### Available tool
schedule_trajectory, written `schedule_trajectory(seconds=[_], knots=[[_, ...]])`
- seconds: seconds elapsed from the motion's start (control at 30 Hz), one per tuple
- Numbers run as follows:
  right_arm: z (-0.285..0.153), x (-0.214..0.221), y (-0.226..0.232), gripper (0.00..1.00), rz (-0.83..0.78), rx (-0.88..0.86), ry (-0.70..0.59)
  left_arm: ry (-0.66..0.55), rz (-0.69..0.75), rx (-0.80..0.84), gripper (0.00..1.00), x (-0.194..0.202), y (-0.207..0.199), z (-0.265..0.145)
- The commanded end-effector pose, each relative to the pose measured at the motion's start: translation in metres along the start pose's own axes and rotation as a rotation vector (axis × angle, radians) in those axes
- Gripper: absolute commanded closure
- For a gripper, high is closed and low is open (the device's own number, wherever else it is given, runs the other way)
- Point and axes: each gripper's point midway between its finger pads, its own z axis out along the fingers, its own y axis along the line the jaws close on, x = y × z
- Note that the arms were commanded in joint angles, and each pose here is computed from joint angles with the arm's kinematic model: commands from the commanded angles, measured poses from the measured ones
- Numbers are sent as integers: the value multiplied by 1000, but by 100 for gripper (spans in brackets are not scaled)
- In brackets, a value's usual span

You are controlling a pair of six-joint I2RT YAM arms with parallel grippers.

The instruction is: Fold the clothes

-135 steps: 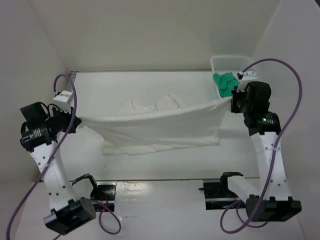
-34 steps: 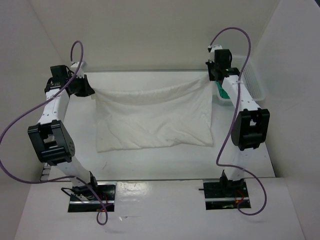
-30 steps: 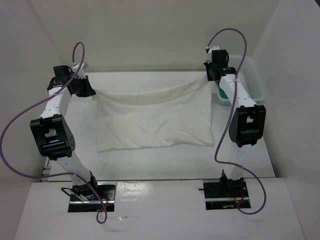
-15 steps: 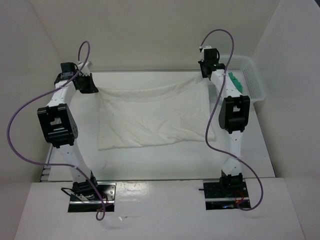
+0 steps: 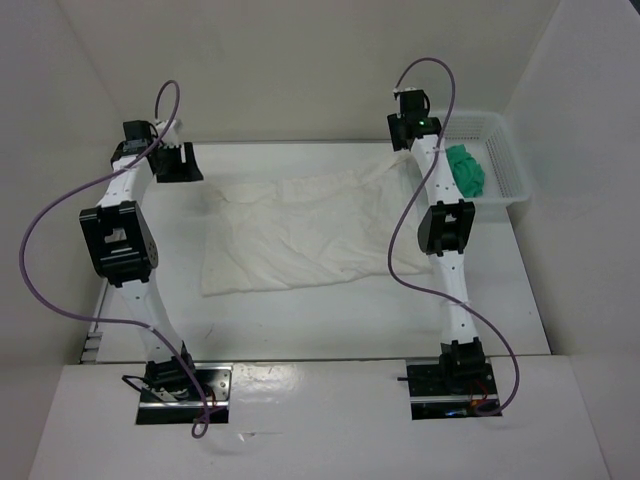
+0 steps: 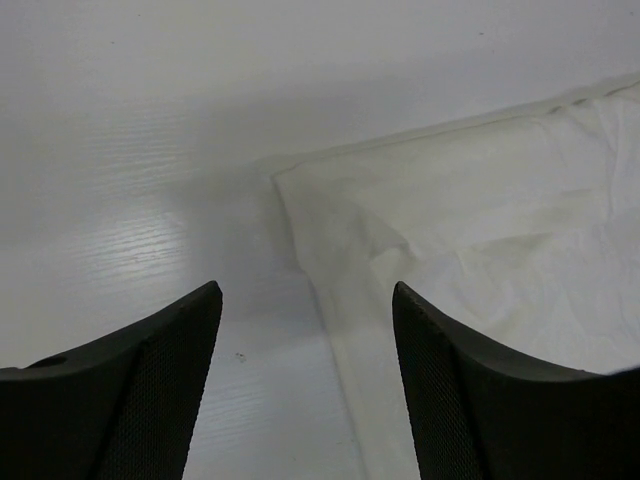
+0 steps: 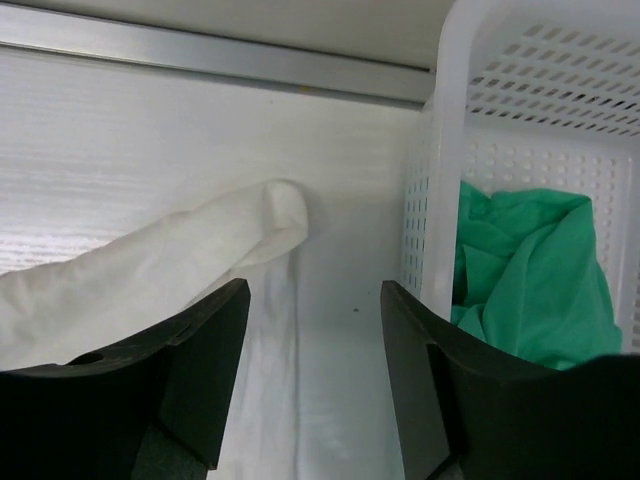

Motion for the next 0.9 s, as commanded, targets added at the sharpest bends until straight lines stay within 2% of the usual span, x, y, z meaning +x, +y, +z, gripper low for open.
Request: schedule_trajectory(seconds=[0.0,0.07,0.1,0.17,0.2,0.27,0.3,0.33,0.4,0.43,0.47,0.5,0.57,0.6,0.67,0.7,0.77,0.8,0.87], knots=[[-40,-27,-8,37,41,-10,-31,-76,8,-40,24,-28,6,-28],[-65,-34,-4,34,52,-75,-26,-63,32,-21,22,-24,-6,-39],[-75,-35,-2,32,60,-101,-17,-85,54,-24,22,-30,-13,-57],[-109,-35,7,27,62,-209,14,-32,98,-16,20,-11,-30,-67],[-119,-32,11,25,59,-246,34,-48,128,-10,20,-14,-43,-85],[-130,-4,19,24,62,-310,144,21,137,25,15,16,-54,-97],[-140,8,28,22,62,-370,193,21,161,34,13,18,-67,-111],[-144,18,32,17,61,-393,232,46,178,40,13,27,-69,-117],[-156,52,44,16,48,-463,338,144,193,52,12,58,-83,-128],[-160,61,46,14,38,-476,352,176,196,43,12,70,-82,-132],[-157,50,53,14,32,-475,266,207,222,50,12,81,-88,-139],[-172,79,45,10,5,-406,299,260,222,62,12,102,-91,-137],[-183,94,47,6,-54,-347,272,305,238,57,12,121,-92,-139],[-185,122,60,6,-90,-345,310,337,239,52,12,131,-89,-139],[-205,133,56,6,-88,-355,308,416,239,81,12,158,-92,-137],[-209,164,62,6,-97,-379,376,438,239,88,12,166,-91,-135],[-217,173,60,8,-93,-377,357,505,220,110,12,189,-94,-133],[-219,197,60,10,-103,-373,402,519,214,113,13,195,-94,-133],[-226,201,53,10,-104,-344,379,543,208,110,15,204,-93,-134]])
